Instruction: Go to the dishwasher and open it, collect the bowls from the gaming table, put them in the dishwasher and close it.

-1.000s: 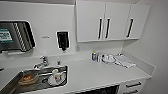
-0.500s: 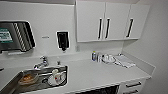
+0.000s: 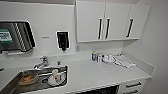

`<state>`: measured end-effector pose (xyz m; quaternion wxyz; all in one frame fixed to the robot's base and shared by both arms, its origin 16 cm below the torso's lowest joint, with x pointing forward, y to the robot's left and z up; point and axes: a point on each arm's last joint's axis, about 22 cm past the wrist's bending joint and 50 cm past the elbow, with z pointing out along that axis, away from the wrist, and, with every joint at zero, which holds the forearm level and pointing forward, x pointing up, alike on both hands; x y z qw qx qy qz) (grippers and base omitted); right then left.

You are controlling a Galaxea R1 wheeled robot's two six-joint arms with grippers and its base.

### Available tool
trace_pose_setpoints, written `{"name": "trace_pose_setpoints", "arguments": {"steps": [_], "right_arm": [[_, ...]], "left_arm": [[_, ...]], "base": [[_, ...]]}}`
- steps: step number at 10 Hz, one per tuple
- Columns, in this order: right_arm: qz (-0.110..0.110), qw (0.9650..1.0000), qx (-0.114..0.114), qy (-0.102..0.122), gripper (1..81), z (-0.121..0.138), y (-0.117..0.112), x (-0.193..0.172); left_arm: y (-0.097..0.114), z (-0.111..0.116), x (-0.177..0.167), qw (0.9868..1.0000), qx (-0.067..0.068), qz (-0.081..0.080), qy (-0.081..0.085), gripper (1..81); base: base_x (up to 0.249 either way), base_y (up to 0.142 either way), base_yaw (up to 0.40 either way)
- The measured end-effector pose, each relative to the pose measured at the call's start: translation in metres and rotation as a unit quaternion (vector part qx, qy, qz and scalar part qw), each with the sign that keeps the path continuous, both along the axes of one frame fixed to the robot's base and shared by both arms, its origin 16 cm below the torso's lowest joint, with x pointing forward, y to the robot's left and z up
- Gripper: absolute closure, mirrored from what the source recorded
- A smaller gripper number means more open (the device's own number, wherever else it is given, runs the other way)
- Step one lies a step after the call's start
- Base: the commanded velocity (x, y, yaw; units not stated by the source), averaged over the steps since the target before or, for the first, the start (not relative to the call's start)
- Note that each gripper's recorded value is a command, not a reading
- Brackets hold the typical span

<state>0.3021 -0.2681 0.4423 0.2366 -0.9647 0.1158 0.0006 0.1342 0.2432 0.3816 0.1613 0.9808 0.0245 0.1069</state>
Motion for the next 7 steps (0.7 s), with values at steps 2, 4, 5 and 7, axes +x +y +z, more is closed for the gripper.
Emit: {"name": "trace_pose_setpoints", "arguments": {"steps": [2, 4, 5, 7], "right_arm": [[0.001, 1.0, -0.001, -0.003, 1.0, 0.0, 0.002, 0.003], [0.003, 1.0, -0.002, -0.001, 1.0, -0.001, 0.002, -0.005], [0.003, 1.0, -0.002, -0.005, 1.0, 0.0, 0.003, 0.002], [0.002, 0.9999, -0.004, -0.011, 1.0, 0.002, 0.001, 0.01]], "left_arm": [[0.0, 0.0, 0.0, 1.0, 0.0, 0.0, 0.0, 1.0], [0.001, -0.001, -0.017, 1.0, 0.002, 0.0, 0.009, 1.0], [0.001, -0.001, -0.01, 1.0, 0.001, 0.0, 0.006, 1.0], [0.0, 0.001, 0.008, 1.0, -0.001, 0.0, -0.008, 1.0]], "base": [[0.037, 0.0, 0.0], [0.109, 0.0, 0.0], [0.121, 0.0, 0.0], [0.061, 0.0, 0.0]]}}
